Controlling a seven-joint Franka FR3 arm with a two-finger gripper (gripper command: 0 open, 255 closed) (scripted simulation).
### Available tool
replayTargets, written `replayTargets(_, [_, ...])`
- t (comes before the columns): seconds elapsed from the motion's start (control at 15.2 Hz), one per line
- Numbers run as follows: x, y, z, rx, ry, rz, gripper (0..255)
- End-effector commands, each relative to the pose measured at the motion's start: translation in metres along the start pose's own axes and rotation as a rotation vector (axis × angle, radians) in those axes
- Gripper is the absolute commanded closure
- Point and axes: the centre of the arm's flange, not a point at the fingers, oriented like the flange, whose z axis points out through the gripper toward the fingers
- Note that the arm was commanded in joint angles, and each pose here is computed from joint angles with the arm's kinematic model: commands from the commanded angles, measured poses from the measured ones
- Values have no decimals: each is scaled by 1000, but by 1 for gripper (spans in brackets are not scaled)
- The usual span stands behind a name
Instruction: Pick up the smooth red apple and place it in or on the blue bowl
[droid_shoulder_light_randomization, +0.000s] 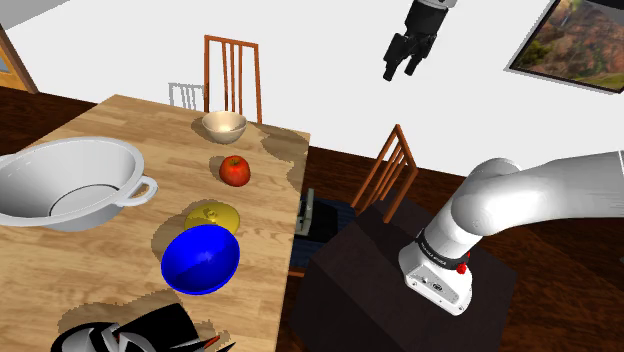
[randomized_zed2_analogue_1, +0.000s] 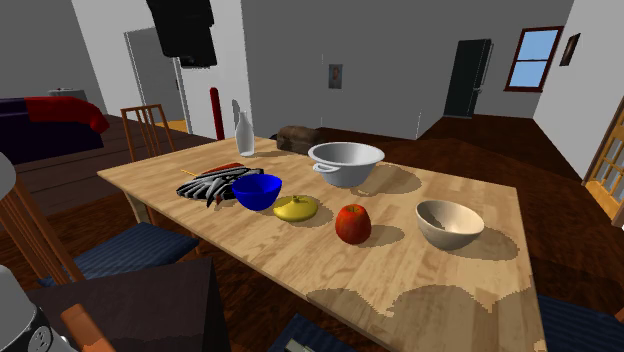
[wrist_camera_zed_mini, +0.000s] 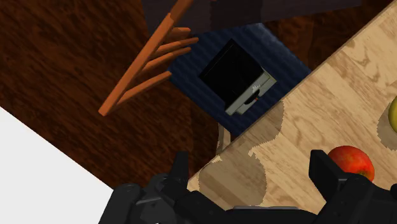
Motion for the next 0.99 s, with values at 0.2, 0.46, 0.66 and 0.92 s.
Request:
replayTargets(0.2, [22,-22,25,4,-4,-9,0])
replayTargets(0.46, [50,-52,57,10,-10,-21,0])
replayTargets(0.66, [71,-75,82,15,-14,-30,0])
replayTargets(0.92, [98,-107,115,20,-19,-42,0])
